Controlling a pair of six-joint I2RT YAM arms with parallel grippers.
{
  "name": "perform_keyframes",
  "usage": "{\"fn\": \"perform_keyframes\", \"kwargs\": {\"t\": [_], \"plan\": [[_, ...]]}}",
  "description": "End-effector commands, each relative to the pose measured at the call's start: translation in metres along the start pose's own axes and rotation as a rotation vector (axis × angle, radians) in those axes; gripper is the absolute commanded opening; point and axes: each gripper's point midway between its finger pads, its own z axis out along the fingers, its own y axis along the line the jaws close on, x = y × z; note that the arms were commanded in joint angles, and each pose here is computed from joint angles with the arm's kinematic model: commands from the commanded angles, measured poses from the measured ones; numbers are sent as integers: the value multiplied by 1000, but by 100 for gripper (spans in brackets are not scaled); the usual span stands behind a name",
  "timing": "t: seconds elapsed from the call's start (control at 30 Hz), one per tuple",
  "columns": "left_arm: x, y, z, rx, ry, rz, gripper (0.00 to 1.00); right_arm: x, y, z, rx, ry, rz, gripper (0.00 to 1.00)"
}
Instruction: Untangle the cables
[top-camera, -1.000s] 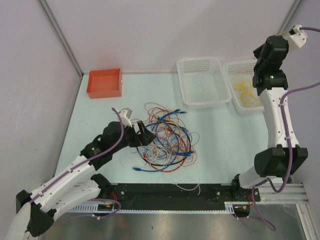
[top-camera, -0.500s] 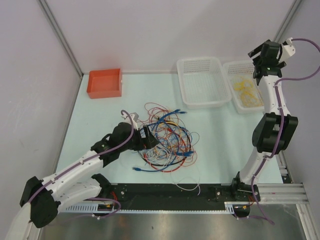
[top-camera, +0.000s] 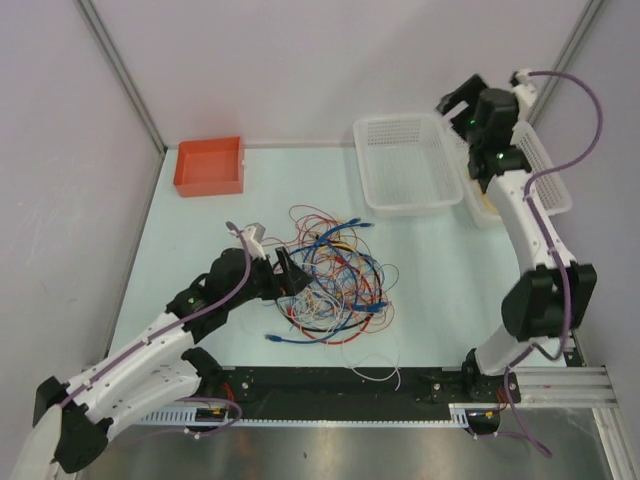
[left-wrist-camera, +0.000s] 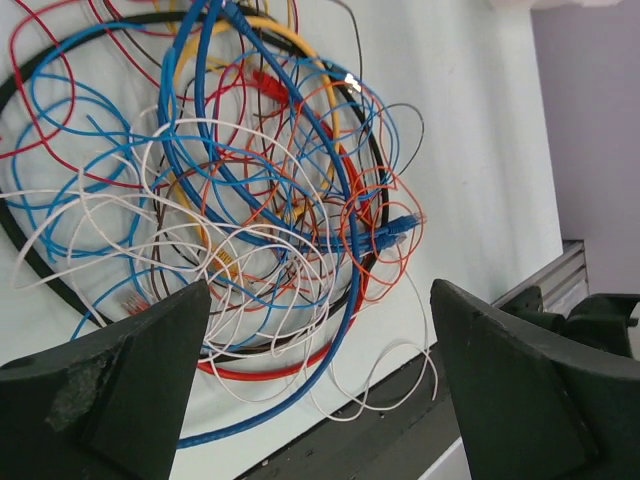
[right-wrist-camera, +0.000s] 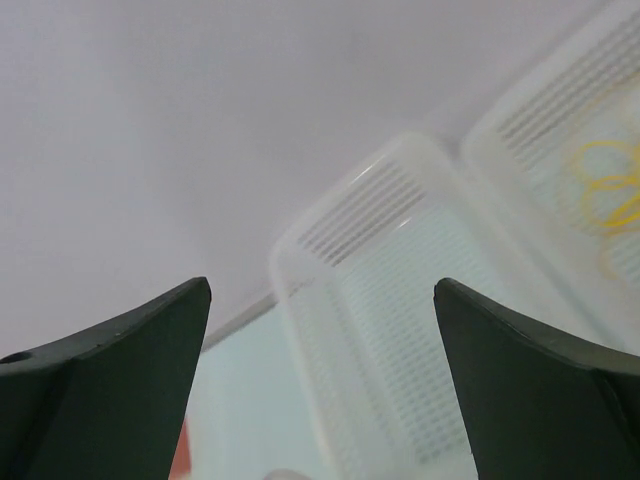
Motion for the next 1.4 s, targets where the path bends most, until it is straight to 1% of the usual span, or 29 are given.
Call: {"fn": "perform_keyframes", "kwargs": {"t": [0.0, 0.03, 0.1, 0.13, 0.17, 0.2, 0.23, 0.27, 0.3, 0.33, 0.37, 0.43, 0.47, 0.6, 0.7, 0.77, 0.8, 0.87, 0.93, 1.07, 1.1, 1.13, 1.2, 1.23, 1.3, 1.33, 1.37], "plan": [[-27, -4, -24, -12, -121, -6, 97, 34, 74, -85, -304, 65, -78, 100], [-28, 0, -27, -37, -130, -3, 97, 69, 73, -97, -323, 162, -105, 100], [-32, 4, -33, -61, -147, -2, 98, 103, 63, -118, -318, 275, -169, 100], [-32, 8, -35, -87, -142, 3, 98, 138, 60, -134, -339, 360, -217, 100], [-32, 11, -35, -101, -140, 13, 98, 145, 58, -149, -361, 377, -267, 100], [-28, 15, -34, -123, -122, 18, 99, 162, 52, -161, -362, 418, -303, 100], [-26, 19, -33, -142, -116, 24, 99, 188, 34, -173, -353, 477, -345, 100], [-24, 22, -32, -154, -105, 22, 99, 202, 40, -198, -411, 506, -386, 100], [-19, 26, -28, -170, -82, 23, 99, 215, 30, -210, -407, 539, -414, 99], [-14, 29, -25, -174, -62, 20, 99, 227, 25, -222, -422, 566, -436, 100], [-8, 28, -23, -161, -40, 14, 99, 260, 13, -247, -450, 643, -491, 99], [4, 32, -14, -151, -9, 2, 97, 276, 6, -273, -480, 667, -524, 99], [9, 32, -11, -143, 6, -15, 97, 298, -6, -294, -497, 717, -567, 99], [22, 39, 2, -147, 37, -48, 94, 323, -23, -326, -507, 760, -577, 99], [35, 58, 13, -224, 81, -55, 93, 330, -32, -337, -502, 769, -596, 99], [44, 72, 21, -286, 113, -55, 93, 326, -31, -343, -511, 761, -583, 98], [43, 76, 25, -307, 107, -55, 93, 324, -29, -347, -524, 760, -579, 98], [48, 81, 37, -328, 132, -54, 91, 313, -26, -351, -539, 738, -555, 98], [51, 76, 46, -306, 154, -61, 88, 299, -21, -355, -560, 717, -517, 98], [57, 69, 68, -282, 188, -65, 74, 277, -24, -357, -557, 674, -496, 98], [57, 69, 70, -278, 195, -56, 70, 273, -25, -356, -553, 663, -492, 98], [57, 66, 74, -270, 195, -52, 61, 269, -29, -357, -545, 659, -495, 98], [63, 70, 81, -282, 221, -39, 51, 266, -34, -356, -530, 652, -502, 98], [64, 71, 84, -284, 227, -37, 35, 266, -37, -356, -522, 652, -508, 98], [67, 67, 87, -268, 252, -30, 16, 264, -39, -356, -514, 652, -505, 98], [67, 67, 87, -268, 252, -25, 1, 263, -41, -355, -508, 650, -509, 98], [62, 64, 87, -268, 244, -19, 0, 261, -40, -356, -510, 645, -502, 98]]}}
